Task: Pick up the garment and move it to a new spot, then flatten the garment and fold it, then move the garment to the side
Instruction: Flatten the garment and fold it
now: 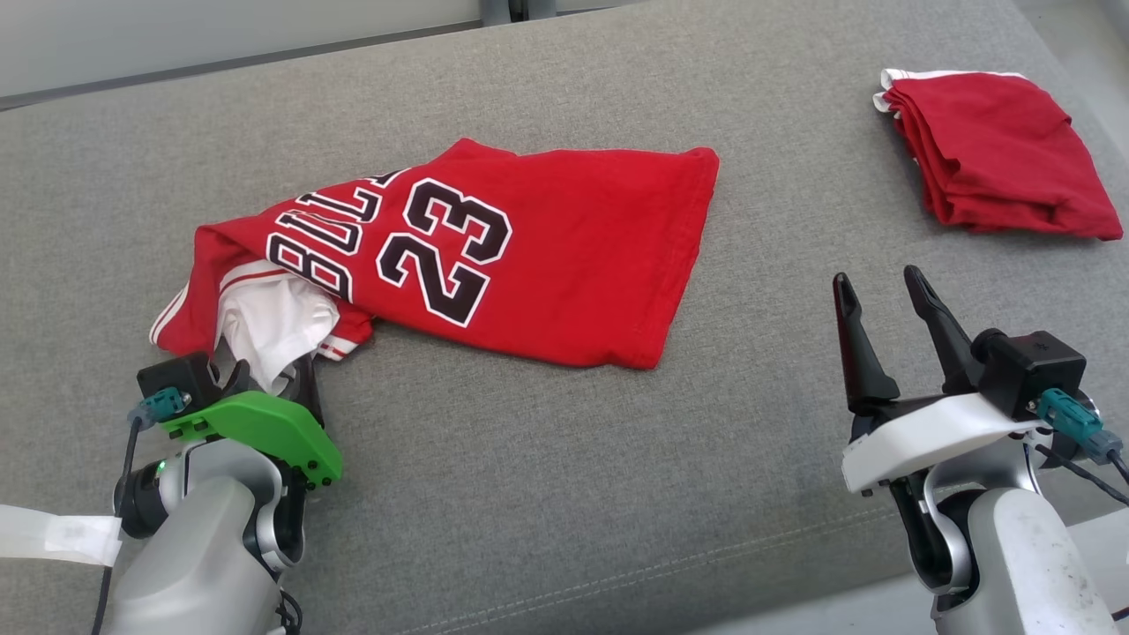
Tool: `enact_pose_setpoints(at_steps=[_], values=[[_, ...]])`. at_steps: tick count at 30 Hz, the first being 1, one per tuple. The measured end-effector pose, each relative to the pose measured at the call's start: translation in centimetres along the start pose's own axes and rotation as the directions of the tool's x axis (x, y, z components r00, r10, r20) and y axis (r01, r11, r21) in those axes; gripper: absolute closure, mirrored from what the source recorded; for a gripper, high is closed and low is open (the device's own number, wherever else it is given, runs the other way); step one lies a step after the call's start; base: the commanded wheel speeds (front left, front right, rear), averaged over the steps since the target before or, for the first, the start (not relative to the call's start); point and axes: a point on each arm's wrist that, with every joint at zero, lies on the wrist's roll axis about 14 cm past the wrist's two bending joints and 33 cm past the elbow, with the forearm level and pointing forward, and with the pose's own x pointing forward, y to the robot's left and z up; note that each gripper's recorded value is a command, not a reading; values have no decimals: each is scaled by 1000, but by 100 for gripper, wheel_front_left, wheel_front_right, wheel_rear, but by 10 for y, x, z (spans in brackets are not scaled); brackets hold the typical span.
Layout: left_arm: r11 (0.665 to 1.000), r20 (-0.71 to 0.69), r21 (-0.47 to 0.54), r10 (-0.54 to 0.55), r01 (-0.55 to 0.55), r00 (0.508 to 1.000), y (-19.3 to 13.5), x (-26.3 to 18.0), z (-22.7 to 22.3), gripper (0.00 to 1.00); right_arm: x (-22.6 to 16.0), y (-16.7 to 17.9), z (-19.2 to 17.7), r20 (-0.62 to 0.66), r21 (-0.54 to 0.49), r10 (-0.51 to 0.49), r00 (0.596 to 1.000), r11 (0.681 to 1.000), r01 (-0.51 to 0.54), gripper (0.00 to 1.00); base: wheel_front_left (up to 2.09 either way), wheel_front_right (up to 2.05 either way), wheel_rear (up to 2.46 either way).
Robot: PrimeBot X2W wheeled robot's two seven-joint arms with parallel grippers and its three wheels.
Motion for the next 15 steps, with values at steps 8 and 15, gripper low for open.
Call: enact_pose_setpoints(at_steps=[8,15], values=[[1000,25,30,3,-4,1000,9,-1,5,100,3,0,-2,0,4,0,1000,1000,0,0,0,0,0],[997,94,76,26,-33,995,23,-13,23,100,11,21,-3,4,19,61,998,998,-61,0,0,0,0]])
